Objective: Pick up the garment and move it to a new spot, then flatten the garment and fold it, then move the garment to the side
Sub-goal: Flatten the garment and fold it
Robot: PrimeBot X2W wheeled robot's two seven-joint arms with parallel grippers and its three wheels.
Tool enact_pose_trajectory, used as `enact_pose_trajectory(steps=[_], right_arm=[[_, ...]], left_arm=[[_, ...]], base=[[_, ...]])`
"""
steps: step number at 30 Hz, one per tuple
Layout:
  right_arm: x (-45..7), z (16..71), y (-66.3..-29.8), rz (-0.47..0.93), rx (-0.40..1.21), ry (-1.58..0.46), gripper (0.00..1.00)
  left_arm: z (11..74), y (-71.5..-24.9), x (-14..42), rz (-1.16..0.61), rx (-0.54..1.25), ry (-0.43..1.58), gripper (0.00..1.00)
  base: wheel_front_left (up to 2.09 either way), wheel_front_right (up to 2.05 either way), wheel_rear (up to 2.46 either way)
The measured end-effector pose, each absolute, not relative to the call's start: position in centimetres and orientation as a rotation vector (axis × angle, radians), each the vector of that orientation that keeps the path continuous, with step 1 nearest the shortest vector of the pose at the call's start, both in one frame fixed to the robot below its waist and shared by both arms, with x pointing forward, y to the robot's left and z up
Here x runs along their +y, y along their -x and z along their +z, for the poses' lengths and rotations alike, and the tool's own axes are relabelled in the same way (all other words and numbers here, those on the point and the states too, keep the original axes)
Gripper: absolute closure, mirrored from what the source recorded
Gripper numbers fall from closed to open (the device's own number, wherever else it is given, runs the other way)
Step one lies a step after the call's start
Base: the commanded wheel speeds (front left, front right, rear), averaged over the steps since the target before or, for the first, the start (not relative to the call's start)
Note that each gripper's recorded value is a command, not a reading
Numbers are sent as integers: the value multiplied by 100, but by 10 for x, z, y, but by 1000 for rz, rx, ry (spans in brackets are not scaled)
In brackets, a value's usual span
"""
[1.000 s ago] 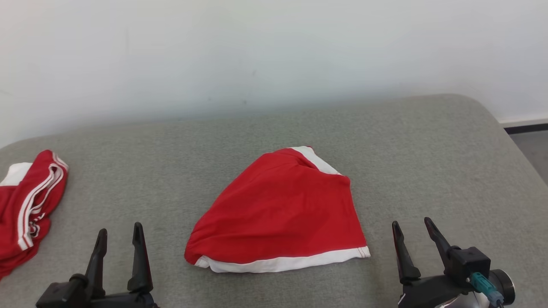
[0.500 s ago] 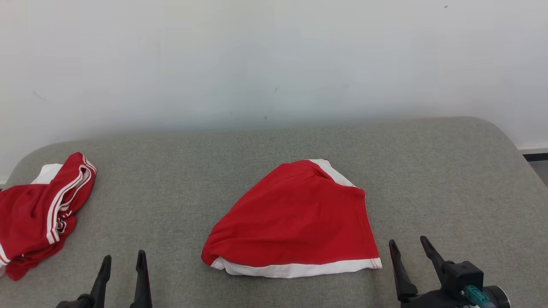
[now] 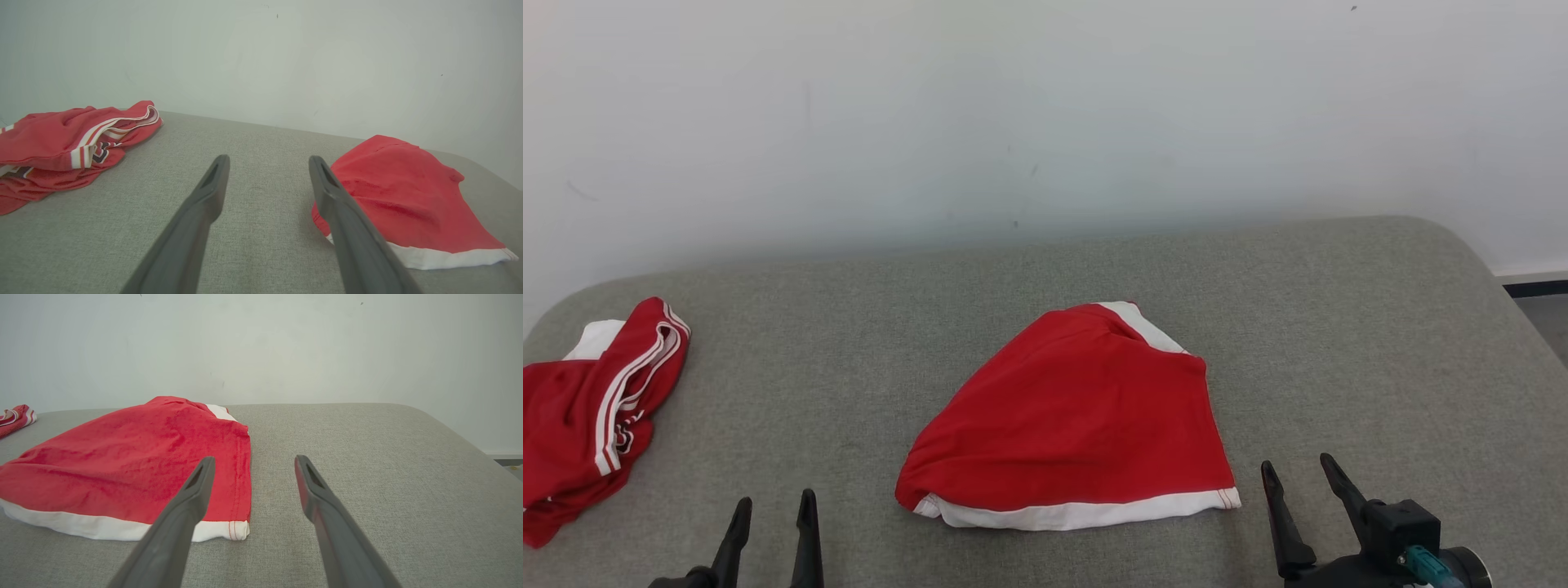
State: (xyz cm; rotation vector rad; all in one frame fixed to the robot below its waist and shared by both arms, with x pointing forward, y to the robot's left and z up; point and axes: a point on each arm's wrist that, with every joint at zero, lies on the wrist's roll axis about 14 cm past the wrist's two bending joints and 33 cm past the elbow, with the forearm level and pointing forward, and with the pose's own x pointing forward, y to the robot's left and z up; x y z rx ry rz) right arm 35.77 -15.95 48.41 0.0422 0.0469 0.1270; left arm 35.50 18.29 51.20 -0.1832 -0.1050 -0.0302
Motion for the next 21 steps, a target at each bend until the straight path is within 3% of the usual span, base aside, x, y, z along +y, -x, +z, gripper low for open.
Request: enact_pose_trajectory(steps=[10, 21], right_arm=[[-165, 478, -360, 109, 77, -65, 0], [-157, 435, -378, 121, 333, -145, 0]], left_arm=[[502, -356, 177, -40, -73, 191, 0], [433, -365, 129, -163, 175, 245, 0]], base=[[0, 0, 0], [0, 0, 0]])
